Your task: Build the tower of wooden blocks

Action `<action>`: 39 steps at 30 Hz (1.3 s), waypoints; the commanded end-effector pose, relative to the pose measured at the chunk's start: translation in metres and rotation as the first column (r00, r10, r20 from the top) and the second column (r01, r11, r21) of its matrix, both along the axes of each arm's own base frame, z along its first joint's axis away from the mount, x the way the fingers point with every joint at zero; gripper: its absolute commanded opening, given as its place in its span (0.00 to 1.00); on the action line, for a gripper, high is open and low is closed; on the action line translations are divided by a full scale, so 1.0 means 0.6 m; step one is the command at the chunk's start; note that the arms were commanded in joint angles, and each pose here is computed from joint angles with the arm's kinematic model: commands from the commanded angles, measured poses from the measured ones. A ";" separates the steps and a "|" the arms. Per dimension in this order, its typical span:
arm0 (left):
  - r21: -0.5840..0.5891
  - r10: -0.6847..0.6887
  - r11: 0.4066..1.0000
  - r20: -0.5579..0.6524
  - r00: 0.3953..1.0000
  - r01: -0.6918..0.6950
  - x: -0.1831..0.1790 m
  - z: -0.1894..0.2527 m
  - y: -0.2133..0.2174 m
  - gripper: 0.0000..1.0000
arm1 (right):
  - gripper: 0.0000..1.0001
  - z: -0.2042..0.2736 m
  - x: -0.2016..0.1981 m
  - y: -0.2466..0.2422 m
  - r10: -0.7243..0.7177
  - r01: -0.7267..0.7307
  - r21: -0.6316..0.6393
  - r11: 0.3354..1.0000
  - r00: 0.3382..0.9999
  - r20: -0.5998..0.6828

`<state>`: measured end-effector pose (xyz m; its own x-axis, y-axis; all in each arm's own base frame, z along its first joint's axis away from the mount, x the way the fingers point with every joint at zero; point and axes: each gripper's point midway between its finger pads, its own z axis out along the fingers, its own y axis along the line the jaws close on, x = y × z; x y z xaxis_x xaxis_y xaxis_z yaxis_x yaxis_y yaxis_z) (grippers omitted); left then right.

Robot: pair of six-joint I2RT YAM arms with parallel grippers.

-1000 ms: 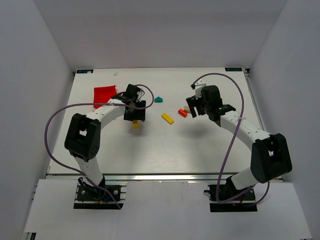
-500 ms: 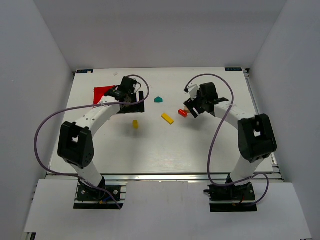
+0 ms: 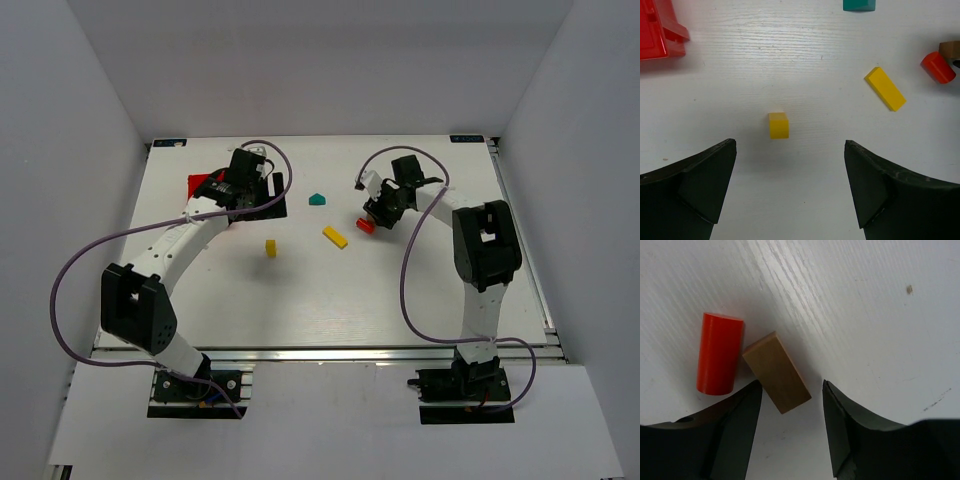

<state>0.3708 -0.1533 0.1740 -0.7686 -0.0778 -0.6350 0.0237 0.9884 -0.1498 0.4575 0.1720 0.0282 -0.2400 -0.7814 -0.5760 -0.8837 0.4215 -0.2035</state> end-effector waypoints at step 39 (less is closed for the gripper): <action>-0.533 -0.466 0.678 0.221 0.857 0.506 -0.105 0.121 -0.243 0.86 | 0.17 0.340 -0.256 0.220 0.194 -0.363 0.545 0.756 0.919 0.343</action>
<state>0.3060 -0.2975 0.2393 -0.7778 -0.0496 -0.6265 0.4940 0.5680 -0.6583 0.3036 0.2973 0.2030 0.0779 -0.3407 -0.9370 -0.9490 0.2627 -0.1744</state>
